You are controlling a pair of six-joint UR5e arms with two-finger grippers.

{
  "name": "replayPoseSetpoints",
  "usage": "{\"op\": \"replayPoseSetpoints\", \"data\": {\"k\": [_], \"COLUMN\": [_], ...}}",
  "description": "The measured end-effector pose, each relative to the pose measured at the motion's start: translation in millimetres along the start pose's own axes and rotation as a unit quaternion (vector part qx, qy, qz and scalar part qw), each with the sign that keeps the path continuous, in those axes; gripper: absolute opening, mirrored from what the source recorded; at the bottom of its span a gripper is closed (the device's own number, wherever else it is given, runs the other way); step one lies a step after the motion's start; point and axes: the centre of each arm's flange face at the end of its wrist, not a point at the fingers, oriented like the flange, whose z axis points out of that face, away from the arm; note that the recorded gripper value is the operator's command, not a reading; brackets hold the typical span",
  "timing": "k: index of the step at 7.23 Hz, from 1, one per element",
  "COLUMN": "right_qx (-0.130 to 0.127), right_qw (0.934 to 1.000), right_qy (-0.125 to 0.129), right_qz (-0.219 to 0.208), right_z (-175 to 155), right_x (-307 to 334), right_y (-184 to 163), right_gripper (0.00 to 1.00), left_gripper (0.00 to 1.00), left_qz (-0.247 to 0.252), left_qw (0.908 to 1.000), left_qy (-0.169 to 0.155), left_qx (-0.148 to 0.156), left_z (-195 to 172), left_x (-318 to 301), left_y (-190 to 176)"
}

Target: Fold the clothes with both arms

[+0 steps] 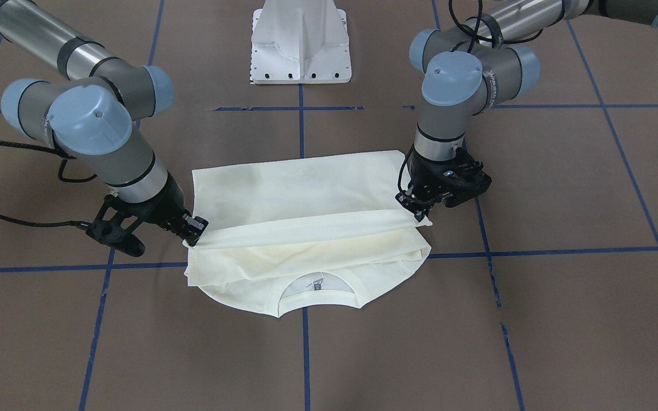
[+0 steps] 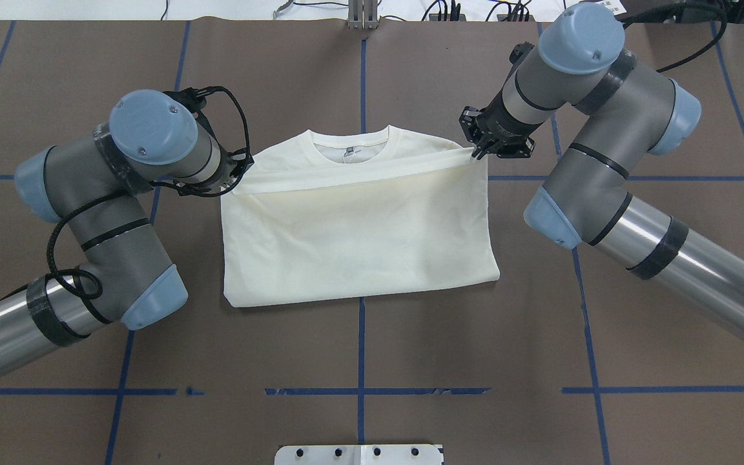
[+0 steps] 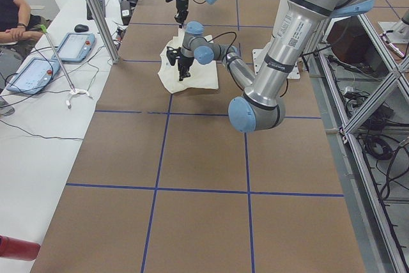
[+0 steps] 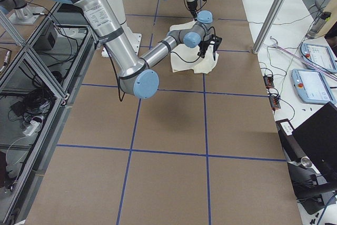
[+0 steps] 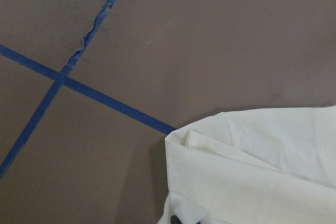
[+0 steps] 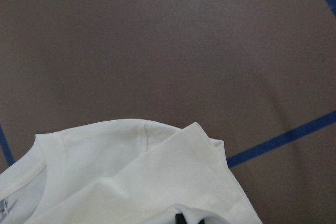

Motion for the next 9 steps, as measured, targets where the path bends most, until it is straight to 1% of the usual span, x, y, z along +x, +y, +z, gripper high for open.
{"op": "replayPoseSetpoints", "data": {"k": [1, 3, 7, 9], "right_qx": [0.002, 0.003, 0.004, 0.008], "right_qw": [1.0000, 1.0000, 0.9999, 0.9999], "right_qy": [-0.004, -0.008, -0.010, -0.007], "right_qz": [-0.001, -0.002, -0.002, 0.003], "right_z": [8.7, 15.1, 16.3, 17.0], "right_x": [0.6, -14.0, -25.3, -32.0], "right_y": [-8.2, -14.7, -17.3, -26.6], "right_gripper": [0.00, 0.00, 0.00, 0.00], "left_gripper": [0.00, 0.00, 0.00, 0.00], "left_qz": [-0.001, -0.002, -0.004, -0.008], "left_qw": [1.0000, 1.0000, 1.0000, 0.9999], "left_qy": [0.002, 0.003, 0.005, 0.002], "left_qx": [0.001, 0.003, 0.006, 0.010], "left_z": [7.7, 13.3, 12.7, 15.1], "left_x": [3.0, 7.8, 11.0, 17.6], "left_y": [-3.0, -6.7, -12.6, -22.3]}}
